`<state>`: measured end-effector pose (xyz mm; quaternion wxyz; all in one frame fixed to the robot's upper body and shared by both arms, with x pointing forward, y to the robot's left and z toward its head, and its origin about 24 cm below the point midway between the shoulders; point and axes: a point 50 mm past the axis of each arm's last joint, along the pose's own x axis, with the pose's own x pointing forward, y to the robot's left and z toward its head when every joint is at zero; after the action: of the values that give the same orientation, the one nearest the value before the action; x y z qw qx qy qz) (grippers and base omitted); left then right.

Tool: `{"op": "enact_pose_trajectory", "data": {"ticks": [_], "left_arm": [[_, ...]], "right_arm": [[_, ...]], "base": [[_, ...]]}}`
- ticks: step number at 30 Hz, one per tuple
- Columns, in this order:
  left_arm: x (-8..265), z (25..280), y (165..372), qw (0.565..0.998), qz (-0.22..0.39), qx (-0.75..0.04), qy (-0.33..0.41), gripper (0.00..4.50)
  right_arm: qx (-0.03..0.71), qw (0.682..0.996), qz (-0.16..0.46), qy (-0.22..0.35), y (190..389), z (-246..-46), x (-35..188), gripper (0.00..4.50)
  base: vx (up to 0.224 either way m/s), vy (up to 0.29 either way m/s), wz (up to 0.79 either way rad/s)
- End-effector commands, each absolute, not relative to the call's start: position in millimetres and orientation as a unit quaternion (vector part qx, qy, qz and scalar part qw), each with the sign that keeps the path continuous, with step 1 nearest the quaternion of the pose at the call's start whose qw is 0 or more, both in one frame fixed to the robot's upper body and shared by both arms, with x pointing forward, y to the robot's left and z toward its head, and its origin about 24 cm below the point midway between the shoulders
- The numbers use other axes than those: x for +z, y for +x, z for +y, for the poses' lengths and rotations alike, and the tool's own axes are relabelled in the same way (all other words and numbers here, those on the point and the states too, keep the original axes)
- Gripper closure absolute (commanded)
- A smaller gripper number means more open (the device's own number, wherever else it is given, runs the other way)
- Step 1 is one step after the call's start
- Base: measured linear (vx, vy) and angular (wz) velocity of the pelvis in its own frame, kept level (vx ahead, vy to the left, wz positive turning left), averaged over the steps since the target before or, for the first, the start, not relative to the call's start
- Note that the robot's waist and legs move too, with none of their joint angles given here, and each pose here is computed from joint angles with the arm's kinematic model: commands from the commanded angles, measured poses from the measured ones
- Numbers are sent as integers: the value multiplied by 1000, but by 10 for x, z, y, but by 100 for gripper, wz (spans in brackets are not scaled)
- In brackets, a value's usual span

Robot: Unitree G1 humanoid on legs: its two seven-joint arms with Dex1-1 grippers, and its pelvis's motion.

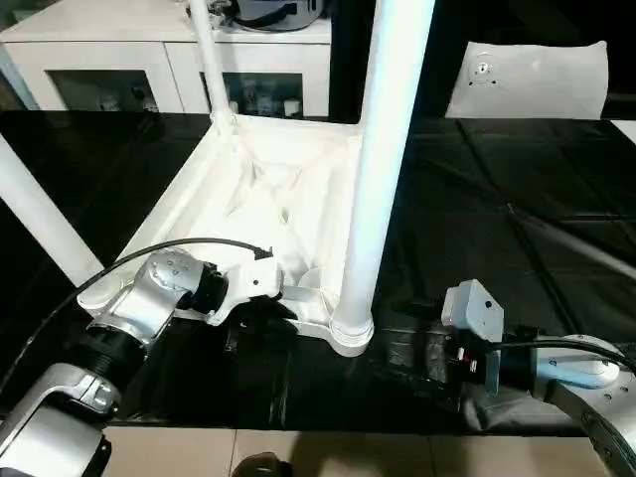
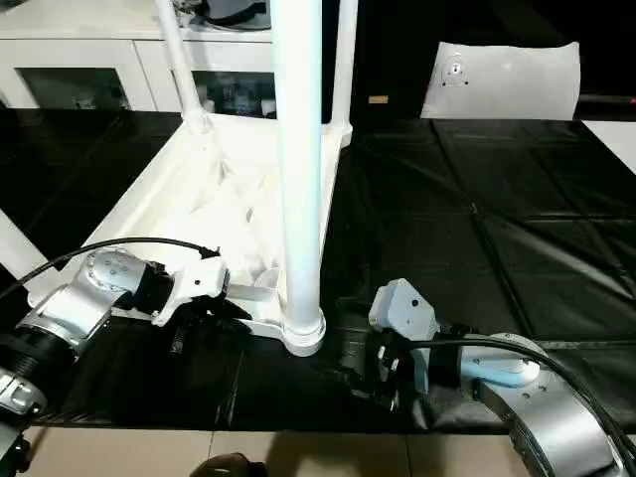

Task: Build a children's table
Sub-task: Rotate leg to tighten

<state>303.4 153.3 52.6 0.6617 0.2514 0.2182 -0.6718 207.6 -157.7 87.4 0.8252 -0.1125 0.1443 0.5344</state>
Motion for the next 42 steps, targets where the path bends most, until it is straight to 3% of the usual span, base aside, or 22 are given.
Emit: {"op": "enact_pose_trajectory", "data": {"ticks": [1,10,18,21,30,42], "left_arm": [[573,1522,3071,666,210,-673,244,441],[593,1422,3032,662,199,-697,193,441],[569,1443,2998,660,193,-689,230,441],[580,1424,3002,680,190,-672,226,441],[645,1392,2946,695,172,-669,202,356],[523,1332,2932,687,207,-659,225,356]], "right_arm": [[534,825,133,-125,2068,-1582,927,0],[519,837,125,-123,2145,-1619,939,0],[521,836,117,-124,2255,-1704,941,0],[539,826,121,-113,2248,-1704,935,0],[542,825,124,-102,2223,-1679,901,0],[535,828,124,-111,2204,-1706,889,0]], "base": [[0,0,0],[0,0,0],[0,0,0],[0,0,0],[0,0,0],[0,0,0]]}}
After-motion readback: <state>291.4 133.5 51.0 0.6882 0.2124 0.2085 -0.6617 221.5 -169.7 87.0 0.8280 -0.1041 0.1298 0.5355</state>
